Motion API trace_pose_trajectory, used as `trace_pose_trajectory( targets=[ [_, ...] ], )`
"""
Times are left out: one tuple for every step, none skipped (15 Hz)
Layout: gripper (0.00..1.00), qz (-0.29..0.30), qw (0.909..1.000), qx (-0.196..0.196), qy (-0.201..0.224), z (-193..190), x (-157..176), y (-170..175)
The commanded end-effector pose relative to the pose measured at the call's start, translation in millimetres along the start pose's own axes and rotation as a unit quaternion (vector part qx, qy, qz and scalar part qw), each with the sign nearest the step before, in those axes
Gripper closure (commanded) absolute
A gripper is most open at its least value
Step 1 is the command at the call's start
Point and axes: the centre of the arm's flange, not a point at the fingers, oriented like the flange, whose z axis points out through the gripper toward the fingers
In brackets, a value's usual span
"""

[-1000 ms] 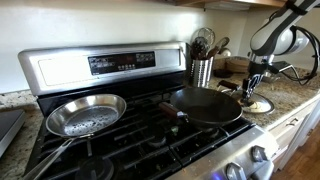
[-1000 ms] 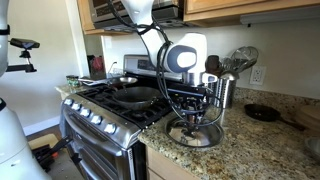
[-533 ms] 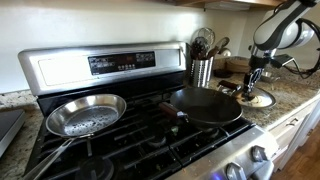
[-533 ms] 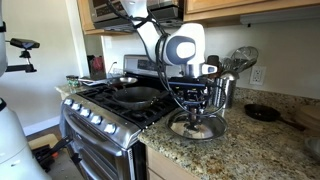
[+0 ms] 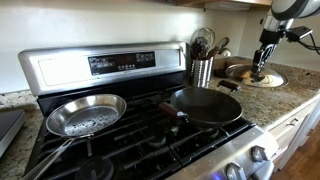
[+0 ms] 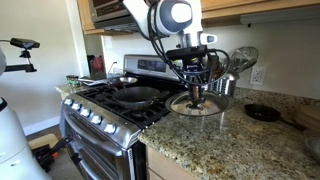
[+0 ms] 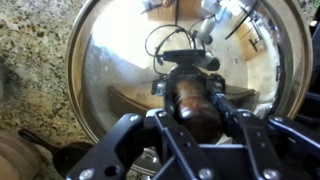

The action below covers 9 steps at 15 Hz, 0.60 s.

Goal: Place the lid on the wok

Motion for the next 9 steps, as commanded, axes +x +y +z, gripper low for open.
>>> trace_pose_trajectory(
  targets=[
    [0.80, 0.007, 0.9998, -0.020, 0.004, -58, -14, -5],
    [0.80, 0.009, 0.9997, -0.022, 0.007, -67, -13, -5],
    [0.80, 0.010, 0.9997, -0.022, 0.010, -77, -11, -7],
    [0.80, 0.009, 0.9997, -0.022, 0.012, -85, -10, -10],
    [0.80, 0.006, 0.9997, -0.020, 0.015, -93, -6, -15],
    [0.80, 0.005, 0.9996, -0.020, 0.018, -99, -3, -20],
    [0.80, 0.006, 0.9996, -0.016, 0.022, -103, 4, -31],
    [0.80, 0.002, 0.9997, -0.011, 0.024, -105, 9, -38],
    [0.80, -0.001, 0.9996, -0.008, 0.027, -106, 17, -50]
  ],
)
